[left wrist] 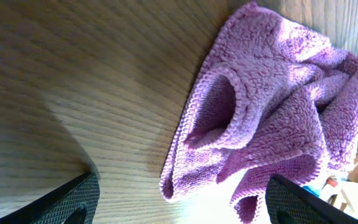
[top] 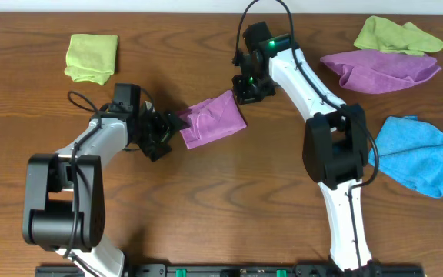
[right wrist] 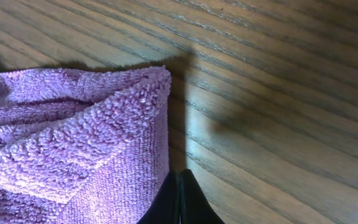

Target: Fold the cloth

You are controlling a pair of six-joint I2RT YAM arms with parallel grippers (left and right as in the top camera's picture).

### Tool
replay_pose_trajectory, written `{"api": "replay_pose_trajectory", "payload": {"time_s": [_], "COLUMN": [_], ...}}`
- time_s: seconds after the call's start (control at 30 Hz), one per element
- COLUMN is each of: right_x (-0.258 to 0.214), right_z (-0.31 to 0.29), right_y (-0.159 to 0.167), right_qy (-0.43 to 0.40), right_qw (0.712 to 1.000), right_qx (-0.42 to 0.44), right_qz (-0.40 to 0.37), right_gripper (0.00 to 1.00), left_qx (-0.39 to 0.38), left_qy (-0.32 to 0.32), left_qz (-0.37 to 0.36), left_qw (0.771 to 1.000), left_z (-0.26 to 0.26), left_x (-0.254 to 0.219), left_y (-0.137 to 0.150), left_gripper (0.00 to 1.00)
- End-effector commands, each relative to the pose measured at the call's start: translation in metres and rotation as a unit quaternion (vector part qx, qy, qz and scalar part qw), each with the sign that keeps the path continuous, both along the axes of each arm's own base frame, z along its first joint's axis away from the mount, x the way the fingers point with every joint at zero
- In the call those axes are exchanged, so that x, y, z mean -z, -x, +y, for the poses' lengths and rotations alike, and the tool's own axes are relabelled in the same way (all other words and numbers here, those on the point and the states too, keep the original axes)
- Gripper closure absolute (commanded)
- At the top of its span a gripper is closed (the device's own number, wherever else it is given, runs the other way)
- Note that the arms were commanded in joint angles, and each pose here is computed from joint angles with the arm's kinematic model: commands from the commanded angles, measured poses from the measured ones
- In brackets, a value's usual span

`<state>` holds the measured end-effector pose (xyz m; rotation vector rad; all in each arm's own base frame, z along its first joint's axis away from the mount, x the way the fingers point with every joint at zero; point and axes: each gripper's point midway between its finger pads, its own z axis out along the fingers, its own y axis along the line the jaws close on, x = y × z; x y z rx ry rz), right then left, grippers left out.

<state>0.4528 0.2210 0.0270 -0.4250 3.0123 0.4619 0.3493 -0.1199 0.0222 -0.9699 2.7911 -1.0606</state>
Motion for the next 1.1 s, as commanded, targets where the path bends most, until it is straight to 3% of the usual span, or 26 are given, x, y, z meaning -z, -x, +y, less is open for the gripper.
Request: {"api": "replay_pose_trajectory", "payload": {"time_s": [0.0,0.1,0.23,0.6,0.9,1.0,1.07], "right_x": [0.007,0.014,0.02,0.033,0.03,0.03,0.03], "right_z": [0.001,0.0,0.004,0.029,0.056,0.056,0.055], "right_y": [0.003,0.006,0.01,0.027,0.041,0.041,0.042], "right_qy": [0.009,0.012,0.008,-0.031,-0.052,-0.052,-0.052], "right_qw": [1.0,1.0,1.0,0.997,0.995,0.995,0.995], "right_qx": [-0.001,-0.001,-0.004,-0.021,-0.046,-0.045,-0.045], "right_qz": [0.007,0.015,0.027,0.063,0.07,0.071,0.072], "right_gripper": [0.98,0.98,0.98,0.99,0.98,0.99,0.98], "left_qx": [0.003,0.013,0.042,0.134,0.154,0.16,0.158], "left_qy": [0.018,0.02,0.018,-0.023,-0.074,-0.089,-0.098], "left_qz": [-0.005,-0.045,-0.094,-0.154,-0.142,-0.134,-0.13], "left_qw": [1.0,0.999,0.995,0.979,0.975,0.974,0.974], "left_z": [0.001,0.0,-0.015,-0.03,-0.023,-0.018,-0.015], "left_x": [-0.005,-0.011,-0.018,-0.013,0.004,0.009,0.011], "left_y": [0.001,-0.012,-0.023,-0.017,-0.006,-0.001,-0.001], "left_gripper": [0.12,0.02,0.05,0.04,0.0,0.1,0.23]}}
